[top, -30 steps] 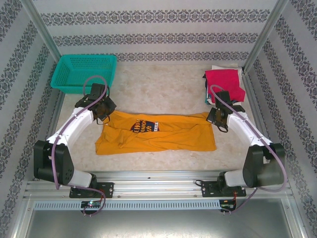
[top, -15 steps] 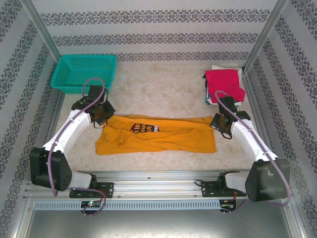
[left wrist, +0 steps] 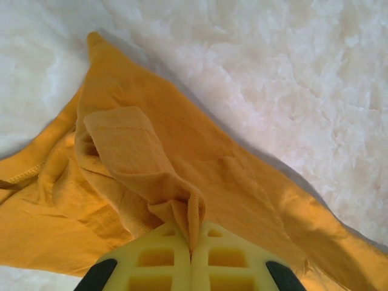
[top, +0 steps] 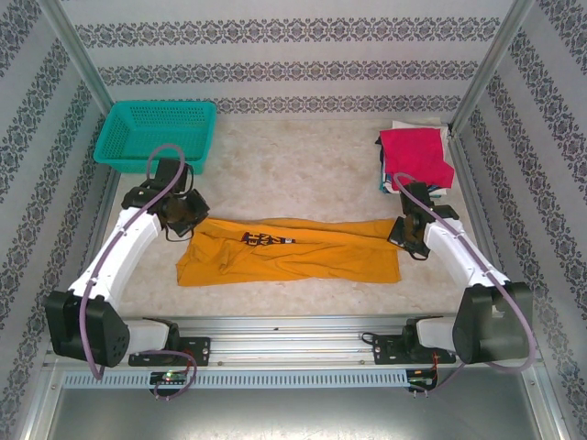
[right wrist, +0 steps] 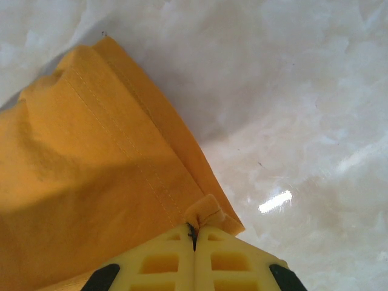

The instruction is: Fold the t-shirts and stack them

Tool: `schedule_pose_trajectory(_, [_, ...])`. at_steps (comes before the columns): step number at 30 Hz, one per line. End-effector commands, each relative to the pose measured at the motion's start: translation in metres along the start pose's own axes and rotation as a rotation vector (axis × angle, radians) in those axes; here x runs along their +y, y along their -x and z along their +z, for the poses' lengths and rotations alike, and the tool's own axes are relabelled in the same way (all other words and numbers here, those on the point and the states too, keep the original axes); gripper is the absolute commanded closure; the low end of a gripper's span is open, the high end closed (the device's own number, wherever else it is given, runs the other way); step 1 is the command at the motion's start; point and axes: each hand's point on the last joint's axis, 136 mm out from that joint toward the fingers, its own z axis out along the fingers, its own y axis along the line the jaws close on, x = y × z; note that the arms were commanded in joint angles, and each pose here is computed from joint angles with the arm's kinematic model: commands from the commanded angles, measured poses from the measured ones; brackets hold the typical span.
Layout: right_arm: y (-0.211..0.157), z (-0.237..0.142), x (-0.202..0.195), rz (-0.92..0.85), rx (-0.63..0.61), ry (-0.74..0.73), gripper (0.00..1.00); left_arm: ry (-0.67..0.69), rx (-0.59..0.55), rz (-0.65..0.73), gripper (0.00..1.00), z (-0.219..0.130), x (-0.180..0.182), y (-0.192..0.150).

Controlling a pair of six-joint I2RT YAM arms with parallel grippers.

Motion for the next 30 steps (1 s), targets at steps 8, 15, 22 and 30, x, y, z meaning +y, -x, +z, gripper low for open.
schedule_pose_trajectory(8, [-0.010,0.005,-0.003,0.007,0.049,-0.014,1.00,0.115,0.069,-0.018,1.00,0.009,0.043,-0.027])
schedule_pose_trajectory(15, [-0.019,0.009,0.002,0.005,0.089,-0.009,1.00,0.202,0.126,-0.026,1.00,0.036,0.074,-0.045])
schedule_pose_trajectory(22, [-0.033,0.015,0.004,-0.025,0.124,-0.035,1.00,0.238,0.163,-0.020,1.00,0.058,0.091,-0.054])
schedule_pose_trajectory(30, [-0.046,0.024,0.003,-0.036,0.166,-0.068,1.00,0.301,0.211,-0.022,1.00,0.081,0.114,-0.069])
